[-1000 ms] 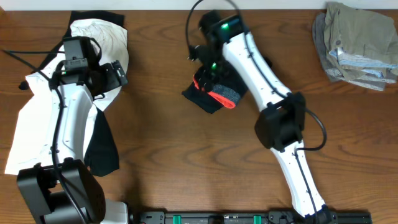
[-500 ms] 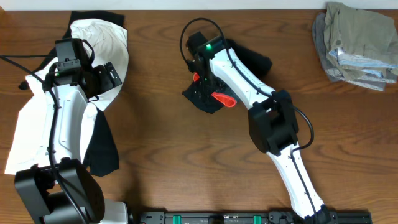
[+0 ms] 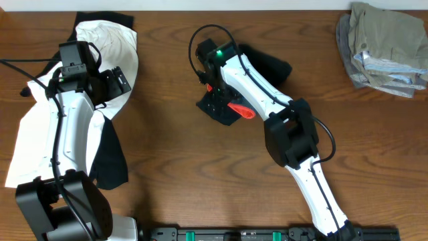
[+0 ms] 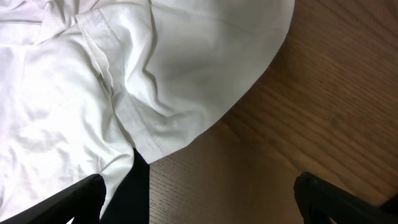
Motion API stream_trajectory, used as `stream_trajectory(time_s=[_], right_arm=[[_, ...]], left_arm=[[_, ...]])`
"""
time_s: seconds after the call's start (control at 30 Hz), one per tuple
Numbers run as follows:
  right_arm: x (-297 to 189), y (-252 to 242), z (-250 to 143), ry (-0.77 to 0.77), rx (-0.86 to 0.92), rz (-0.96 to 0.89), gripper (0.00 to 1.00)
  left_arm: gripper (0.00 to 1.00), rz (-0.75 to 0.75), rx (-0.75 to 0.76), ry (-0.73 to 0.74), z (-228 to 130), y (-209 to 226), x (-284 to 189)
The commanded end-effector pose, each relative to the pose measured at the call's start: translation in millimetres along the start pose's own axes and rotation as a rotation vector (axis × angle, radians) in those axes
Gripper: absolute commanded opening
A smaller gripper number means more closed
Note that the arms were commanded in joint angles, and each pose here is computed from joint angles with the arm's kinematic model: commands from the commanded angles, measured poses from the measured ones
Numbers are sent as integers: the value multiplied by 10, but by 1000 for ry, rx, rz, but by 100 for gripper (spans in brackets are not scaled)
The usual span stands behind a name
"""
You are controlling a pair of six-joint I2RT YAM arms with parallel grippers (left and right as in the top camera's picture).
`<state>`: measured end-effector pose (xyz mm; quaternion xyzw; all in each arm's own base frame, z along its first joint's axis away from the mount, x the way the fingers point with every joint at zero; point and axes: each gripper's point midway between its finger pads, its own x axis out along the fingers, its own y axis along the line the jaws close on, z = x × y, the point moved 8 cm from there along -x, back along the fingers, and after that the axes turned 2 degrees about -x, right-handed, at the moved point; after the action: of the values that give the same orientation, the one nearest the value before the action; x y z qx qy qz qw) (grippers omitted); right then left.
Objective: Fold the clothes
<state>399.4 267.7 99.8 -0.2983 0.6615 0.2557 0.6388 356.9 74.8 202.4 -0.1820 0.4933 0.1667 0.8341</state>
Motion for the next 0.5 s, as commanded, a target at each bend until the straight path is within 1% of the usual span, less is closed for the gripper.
stream_trajectory(time_s=[0.0,0.1,0.27,0.4,0.47], right_arm=[[-176,51,74,-52,-17,36,98],[-269,71,80,-66,-24,61,96],[-270,111,37,-43,-51,90,95],[-264,181,11,-36,-89,161,95],[-248,196,9,-33,-91,166,96]], left_arm=[[98,16,11,9,-7,22,48],[98,16,11,10,-8,22,48],[98,16,11,10,-9,22,48],[98,16,11,10,-9,22,48],[98,16,11,11,-9,23,48]])
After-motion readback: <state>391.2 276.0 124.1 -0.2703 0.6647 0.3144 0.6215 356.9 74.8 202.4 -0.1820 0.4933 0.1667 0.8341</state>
